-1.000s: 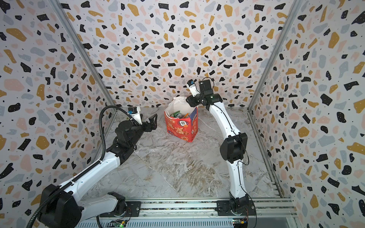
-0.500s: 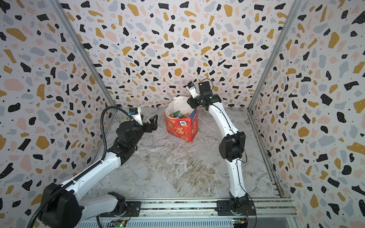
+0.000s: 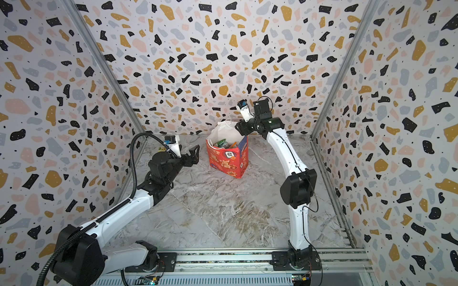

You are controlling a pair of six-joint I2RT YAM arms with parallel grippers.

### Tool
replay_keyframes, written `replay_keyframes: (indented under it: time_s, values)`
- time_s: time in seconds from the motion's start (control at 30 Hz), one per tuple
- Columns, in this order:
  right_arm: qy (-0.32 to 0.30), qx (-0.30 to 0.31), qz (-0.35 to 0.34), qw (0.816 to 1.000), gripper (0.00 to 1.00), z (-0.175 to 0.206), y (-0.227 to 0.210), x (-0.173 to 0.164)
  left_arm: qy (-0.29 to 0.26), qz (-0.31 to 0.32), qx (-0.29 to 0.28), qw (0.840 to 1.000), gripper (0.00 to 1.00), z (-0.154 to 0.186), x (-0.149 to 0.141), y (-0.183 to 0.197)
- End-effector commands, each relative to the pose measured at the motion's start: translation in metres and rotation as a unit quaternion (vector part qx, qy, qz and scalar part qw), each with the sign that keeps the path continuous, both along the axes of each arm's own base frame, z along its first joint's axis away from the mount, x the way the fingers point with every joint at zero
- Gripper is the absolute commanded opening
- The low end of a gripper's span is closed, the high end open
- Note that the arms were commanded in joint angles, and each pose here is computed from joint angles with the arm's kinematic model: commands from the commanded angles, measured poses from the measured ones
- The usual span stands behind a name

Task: Take the snacks out of the paper bag
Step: Pick up the paper bag from the top-center of the table.

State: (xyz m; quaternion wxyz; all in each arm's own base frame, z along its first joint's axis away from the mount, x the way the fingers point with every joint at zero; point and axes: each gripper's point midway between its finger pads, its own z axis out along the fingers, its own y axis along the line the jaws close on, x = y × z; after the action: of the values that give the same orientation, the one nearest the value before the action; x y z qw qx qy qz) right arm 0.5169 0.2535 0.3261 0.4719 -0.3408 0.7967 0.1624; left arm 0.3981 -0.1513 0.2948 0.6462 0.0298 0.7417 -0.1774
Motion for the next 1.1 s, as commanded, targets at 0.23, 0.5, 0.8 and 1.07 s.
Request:
replay_keyframes:
  time_s: [0.23,0.5,0.8,1.07]
  values:
    - [-0.023,0.002,0.029,0.999,0.70,0.011,0.002,-0.022,-0.029,-0.009,-0.008,1.000,0.93,0.014,0.003,-0.006]
    - [-0.025,-0.010,0.028,0.999,0.71,-0.007,0.002,-0.014,-0.024,-0.011,-0.004,1.000,0.93,0.010,0.007,-0.008]
    - [-0.018,-0.030,-0.020,0.999,0.70,-0.027,0.000,0.030,-0.025,-0.013,0.004,1.000,0.93,0.011,0.010,-0.009]
    - [-0.012,-0.031,-0.019,0.999,0.41,-0.033,0.007,0.042,-0.019,-0.009,0.011,1.000,0.93,0.006,0.012,-0.009]
